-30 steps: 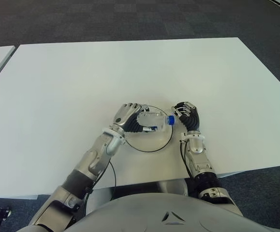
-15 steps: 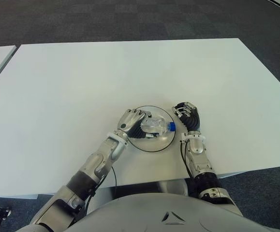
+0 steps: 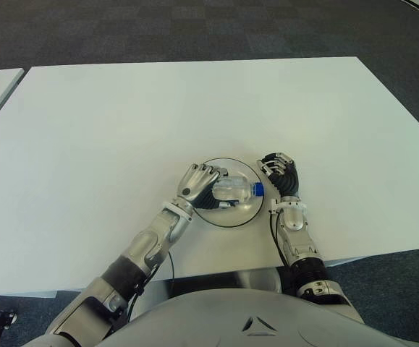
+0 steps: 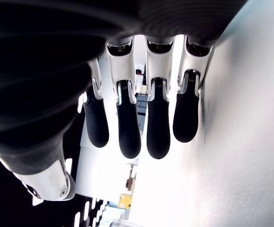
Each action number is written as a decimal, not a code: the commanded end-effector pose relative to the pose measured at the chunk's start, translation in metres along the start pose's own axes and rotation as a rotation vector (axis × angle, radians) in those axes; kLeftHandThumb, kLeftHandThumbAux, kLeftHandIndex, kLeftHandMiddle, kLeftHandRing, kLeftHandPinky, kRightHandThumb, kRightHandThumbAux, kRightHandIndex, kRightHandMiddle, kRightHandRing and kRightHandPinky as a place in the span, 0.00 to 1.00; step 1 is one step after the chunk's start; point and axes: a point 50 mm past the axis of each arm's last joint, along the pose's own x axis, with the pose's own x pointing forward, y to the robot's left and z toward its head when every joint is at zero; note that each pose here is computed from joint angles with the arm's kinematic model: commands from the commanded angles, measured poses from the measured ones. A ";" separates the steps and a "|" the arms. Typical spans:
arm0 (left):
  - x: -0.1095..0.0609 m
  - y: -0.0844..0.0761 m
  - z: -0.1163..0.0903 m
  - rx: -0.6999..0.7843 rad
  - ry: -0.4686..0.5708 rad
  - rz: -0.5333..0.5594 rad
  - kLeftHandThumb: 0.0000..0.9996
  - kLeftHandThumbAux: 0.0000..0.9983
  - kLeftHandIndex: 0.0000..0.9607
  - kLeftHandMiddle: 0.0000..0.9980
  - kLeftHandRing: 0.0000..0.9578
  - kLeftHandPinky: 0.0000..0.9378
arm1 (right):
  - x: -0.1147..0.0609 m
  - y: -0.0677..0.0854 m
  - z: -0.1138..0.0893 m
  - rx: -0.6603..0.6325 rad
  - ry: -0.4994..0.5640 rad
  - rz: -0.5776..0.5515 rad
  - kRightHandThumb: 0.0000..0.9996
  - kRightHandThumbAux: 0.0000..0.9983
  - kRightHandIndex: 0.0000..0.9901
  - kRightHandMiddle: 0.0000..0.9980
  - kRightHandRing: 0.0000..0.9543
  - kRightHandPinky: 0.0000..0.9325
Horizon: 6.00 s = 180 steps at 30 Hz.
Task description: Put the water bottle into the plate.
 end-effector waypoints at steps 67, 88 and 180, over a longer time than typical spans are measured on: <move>-0.020 0.004 -0.053 -0.507 0.312 0.422 0.06 0.51 0.00 0.00 0.00 0.00 | -0.006 0.000 -0.011 -0.012 0.088 0.015 0.70 0.73 0.42 0.48 0.53 0.56; -0.049 -0.001 -0.067 -0.858 0.688 0.452 0.11 0.90 0.22 0.23 0.22 0.26 | -0.003 0.009 -0.005 -0.028 0.055 0.040 0.70 0.73 0.43 0.51 0.55 0.56; -0.076 -0.007 -0.080 -1.071 0.686 0.372 0.70 0.72 0.45 0.75 0.77 0.78 | -0.010 0.028 0.002 0.017 0.074 0.100 0.71 0.73 0.43 0.50 0.53 0.53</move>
